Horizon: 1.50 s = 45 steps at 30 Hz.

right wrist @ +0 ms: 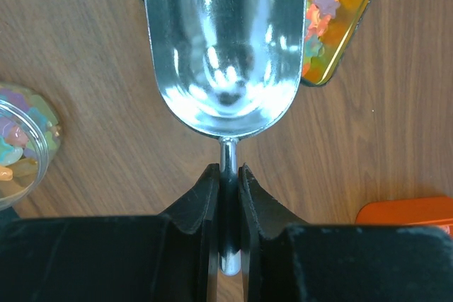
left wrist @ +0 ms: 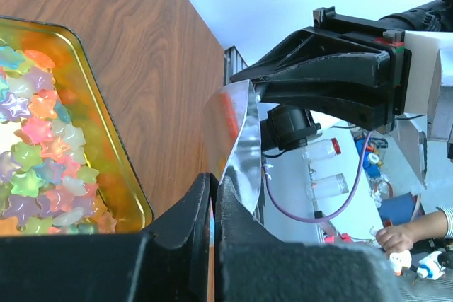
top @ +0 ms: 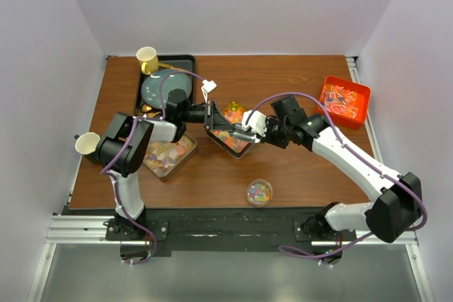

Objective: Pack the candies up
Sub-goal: Adjust the spatula, then move the storage box to the center of the board.

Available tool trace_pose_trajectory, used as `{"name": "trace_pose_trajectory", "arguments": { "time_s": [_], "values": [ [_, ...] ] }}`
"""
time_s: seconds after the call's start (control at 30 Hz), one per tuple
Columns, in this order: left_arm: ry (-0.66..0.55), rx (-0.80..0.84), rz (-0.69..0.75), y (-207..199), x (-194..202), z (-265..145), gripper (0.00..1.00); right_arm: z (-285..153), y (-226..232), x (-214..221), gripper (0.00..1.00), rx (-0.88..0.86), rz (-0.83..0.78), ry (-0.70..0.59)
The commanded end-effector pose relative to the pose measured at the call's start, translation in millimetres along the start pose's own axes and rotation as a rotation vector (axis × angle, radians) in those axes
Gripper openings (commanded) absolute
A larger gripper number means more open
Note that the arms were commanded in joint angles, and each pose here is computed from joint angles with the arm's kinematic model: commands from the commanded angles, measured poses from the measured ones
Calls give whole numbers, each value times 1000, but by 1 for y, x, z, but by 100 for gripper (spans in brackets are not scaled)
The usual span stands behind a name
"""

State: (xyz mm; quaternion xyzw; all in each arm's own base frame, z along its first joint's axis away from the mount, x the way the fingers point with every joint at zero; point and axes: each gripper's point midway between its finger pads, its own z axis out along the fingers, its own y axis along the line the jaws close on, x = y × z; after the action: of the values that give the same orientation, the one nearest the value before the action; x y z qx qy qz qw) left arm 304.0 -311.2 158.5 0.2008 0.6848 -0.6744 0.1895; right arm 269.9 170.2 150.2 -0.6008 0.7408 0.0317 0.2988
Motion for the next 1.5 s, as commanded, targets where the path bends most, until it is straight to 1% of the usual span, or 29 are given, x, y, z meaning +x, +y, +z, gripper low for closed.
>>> {"name": "trace_pose_trajectory", "arguments": {
  "time_s": [0.0,0.03,0.07,0.1,0.13,0.17,0.2,0.23,0.3,0.33,0.37,0.43,0.5,0.53,0.6,0.77,0.87,0.93,0.97,1.03,1.23,1.27,1.4,1.47],
  "values": [
    [28,51,66,-16,2,-1,0,-6,-20,-11,10,76,-8,-9],
    [21,45,66,-15,1,-1,0,-8,-22,-10,31,90,18,4],
    [12,37,67,-13,-1,-3,0,-14,-31,-7,37,123,48,19],
    [8,23,70,-10,-2,-4,0,-18,-28,2,40,99,72,45],
    [5,13,69,-8,-2,-5,0,-24,-35,13,45,91,111,52],
    [7,-4,46,-3,-1,-7,0,-32,-39,14,46,88,133,39],
    [0,-13,65,-1,-3,-8,0,-35,-32,19,47,35,164,26],
    [-2,-18,65,1,-3,-9,0,-39,-35,23,47,25,170,20],
    [-6,-27,70,3,-4,-11,0,-48,-47,39,48,36,236,25],
    [-4,-31,71,4,-3,-12,0,-52,-55,48,48,46,295,19],
    [-1,-42,56,6,-2,-13,0,-55,-63,50,48,57,328,13],
    [2,-45,77,7,-2,-14,0,-47,-79,69,49,91,433,52],
    [2,-49,80,7,-1,-15,0,-34,-96,80,49,117,487,76],
    [3,-49,79,6,0,-16,0,-33,-107,95,49,171,529,118],
    [7,-48,88,4,0,-16,0,-17,-120,111,49,199,559,158],
    [17,-53,107,1,2,-18,0,2,-151,157,50,271,614,289],
    [20,-58,115,-1,5,-19,0,5,-173,168,50,315,637,288],
    [21,-62,119,0,6,-21,0,7,-186,165,50,331,628,275],
    [22,-65,122,0,7,-21,0,2,-192,175,50,349,650,283],
    [22,-67,124,1,8,-21,0,-1,-203,173,51,372,647,271],
    [22,-70,120,4,7,-21,0,2,-220,186,51,415,639,313],
    [21,-69,121,3,7,-20,0,11,-219,193,51,405,644,331],
    [18,-72,115,4,7,-21,0,24,-225,209,51,405,683,373],
    [19,-73,120,3,7,-21,0,28,-229,208,51,405,689,365]
  ]
}}
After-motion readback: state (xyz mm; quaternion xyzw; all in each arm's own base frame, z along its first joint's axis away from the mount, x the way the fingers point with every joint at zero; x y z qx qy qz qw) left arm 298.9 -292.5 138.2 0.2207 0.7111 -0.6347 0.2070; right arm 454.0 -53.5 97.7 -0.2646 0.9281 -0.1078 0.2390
